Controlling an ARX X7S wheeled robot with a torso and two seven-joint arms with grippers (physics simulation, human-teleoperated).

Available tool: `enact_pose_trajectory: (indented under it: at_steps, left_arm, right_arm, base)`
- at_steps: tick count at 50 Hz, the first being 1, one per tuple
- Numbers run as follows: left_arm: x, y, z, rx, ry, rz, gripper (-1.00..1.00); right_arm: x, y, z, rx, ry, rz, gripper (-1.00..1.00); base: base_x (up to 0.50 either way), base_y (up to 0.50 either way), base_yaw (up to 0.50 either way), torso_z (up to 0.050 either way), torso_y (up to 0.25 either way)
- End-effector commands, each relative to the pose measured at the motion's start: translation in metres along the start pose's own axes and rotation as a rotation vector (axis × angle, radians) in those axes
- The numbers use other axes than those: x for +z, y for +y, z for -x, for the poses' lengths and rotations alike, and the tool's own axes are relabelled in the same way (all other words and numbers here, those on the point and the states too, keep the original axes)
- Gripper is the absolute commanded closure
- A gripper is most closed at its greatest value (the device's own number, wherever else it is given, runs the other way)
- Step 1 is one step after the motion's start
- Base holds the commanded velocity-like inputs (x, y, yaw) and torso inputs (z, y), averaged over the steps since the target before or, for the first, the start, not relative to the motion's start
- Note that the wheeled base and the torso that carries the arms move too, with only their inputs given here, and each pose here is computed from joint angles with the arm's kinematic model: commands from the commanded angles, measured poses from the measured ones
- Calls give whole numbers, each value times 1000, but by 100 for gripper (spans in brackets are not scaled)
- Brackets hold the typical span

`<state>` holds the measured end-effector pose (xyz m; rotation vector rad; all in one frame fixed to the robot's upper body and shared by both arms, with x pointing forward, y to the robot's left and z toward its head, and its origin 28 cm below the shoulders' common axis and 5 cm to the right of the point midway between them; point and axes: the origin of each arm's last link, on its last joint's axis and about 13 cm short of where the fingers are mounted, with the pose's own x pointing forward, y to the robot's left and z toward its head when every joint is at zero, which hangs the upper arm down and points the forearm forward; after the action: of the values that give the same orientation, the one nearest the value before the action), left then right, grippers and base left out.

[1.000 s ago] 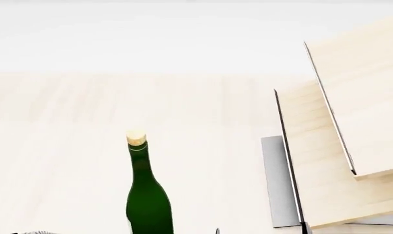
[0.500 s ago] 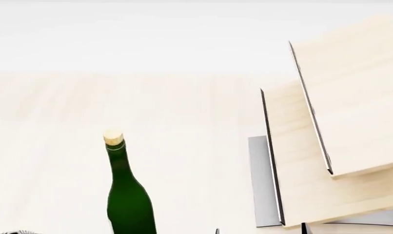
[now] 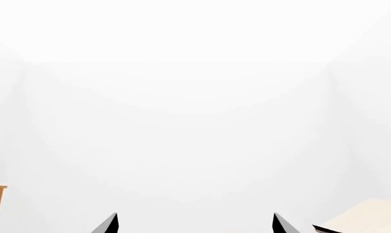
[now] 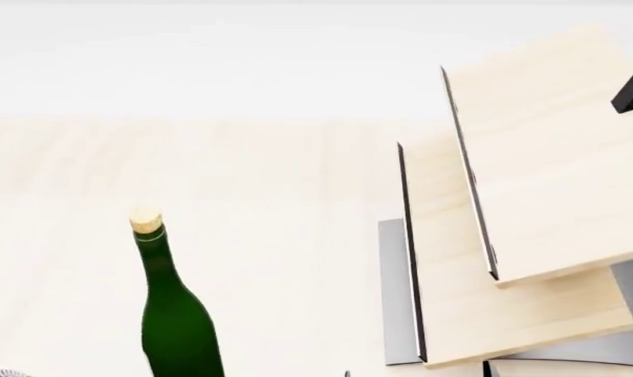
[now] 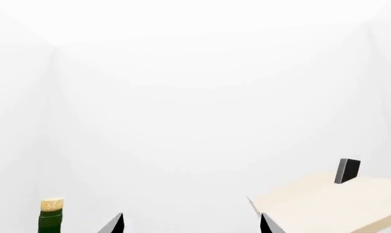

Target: Put the wine bottle on the wine rack.

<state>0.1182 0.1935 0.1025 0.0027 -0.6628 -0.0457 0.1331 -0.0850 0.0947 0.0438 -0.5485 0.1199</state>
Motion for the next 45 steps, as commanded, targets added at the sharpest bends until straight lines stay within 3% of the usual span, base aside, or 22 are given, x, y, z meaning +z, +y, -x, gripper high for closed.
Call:
enact_pose_trajectory:
  at_steps: [1, 45]
  left_arm:
    - [0, -1, 1, -4, 0, 1, -100]
    - [-1, -1, 1, -4, 0, 2, -100]
  right_arm:
    - [-1, 0, 0, 1, 1, -1, -100]
    - [-3, 2, 1, 8, 7, 4, -100]
  base:
    - [0, -90, 0, 0, 0]
    - [0, -88, 0, 0, 0]
